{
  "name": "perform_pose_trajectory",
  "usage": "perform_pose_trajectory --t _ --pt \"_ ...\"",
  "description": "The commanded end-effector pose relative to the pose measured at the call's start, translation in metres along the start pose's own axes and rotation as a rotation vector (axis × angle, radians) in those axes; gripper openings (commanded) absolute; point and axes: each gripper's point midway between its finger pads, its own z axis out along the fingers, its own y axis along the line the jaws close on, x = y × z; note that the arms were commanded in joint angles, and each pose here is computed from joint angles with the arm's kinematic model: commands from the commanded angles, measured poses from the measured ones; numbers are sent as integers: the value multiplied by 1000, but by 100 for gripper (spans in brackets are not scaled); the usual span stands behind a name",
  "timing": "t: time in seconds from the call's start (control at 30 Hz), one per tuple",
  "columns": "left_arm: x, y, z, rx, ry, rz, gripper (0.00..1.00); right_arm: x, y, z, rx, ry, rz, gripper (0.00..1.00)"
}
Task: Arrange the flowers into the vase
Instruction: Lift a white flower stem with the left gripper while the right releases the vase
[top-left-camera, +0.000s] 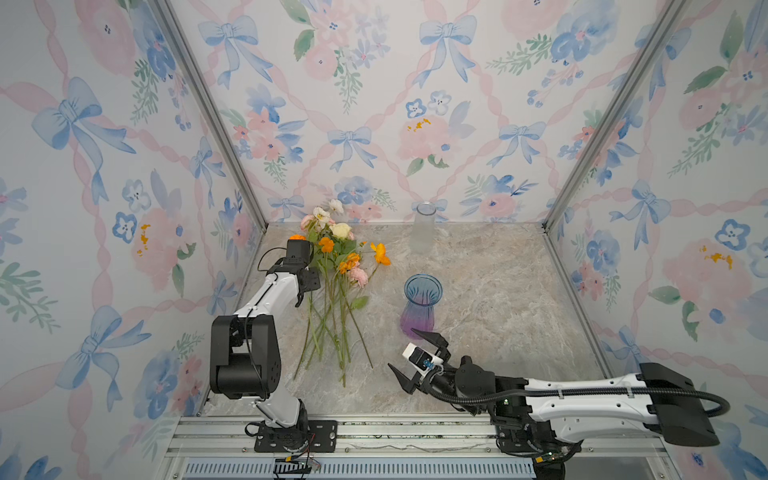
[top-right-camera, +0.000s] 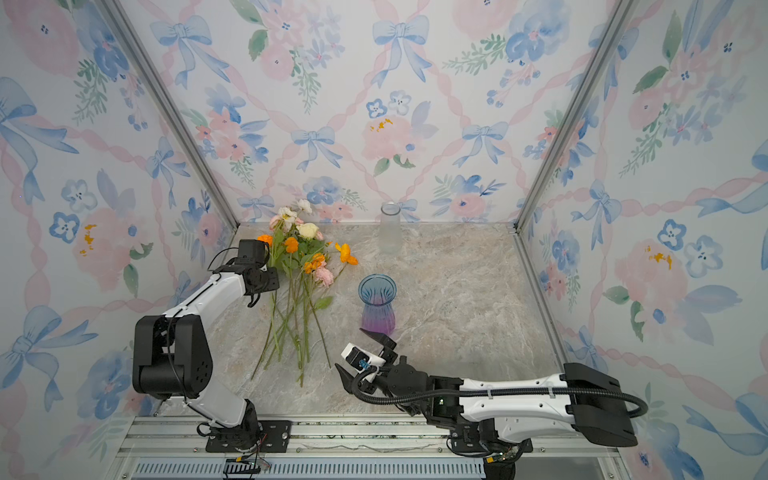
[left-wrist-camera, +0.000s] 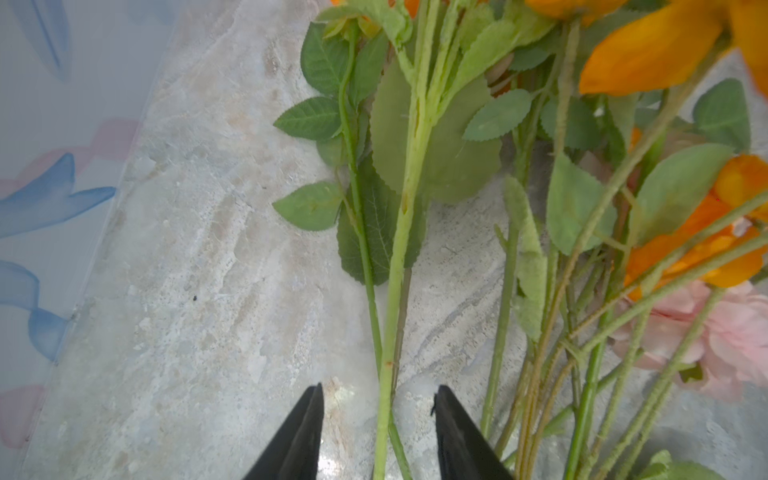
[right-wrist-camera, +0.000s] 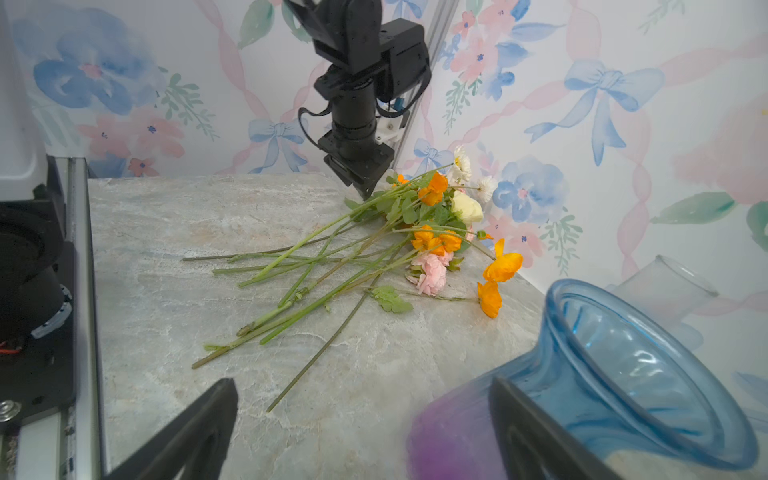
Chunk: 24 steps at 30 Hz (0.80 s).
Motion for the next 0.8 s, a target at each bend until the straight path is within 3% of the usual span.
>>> perform_pose_trajectory --t 0.0,0.2,0.57,0.77 --pt "-13 6 9 -51 -13 24 45 -23 0 -2 149 -117 -56 97" --pt "-7 3 30 -50 23 42 42 -18 22 6 149 -112 -100 97" --pt "9 -2 54 -21 78 53 32 -3 10 17 92 -56 22 97" --pt "15 -5 60 -6 99 58 21 -2 5 15 -38 -66 102 97"
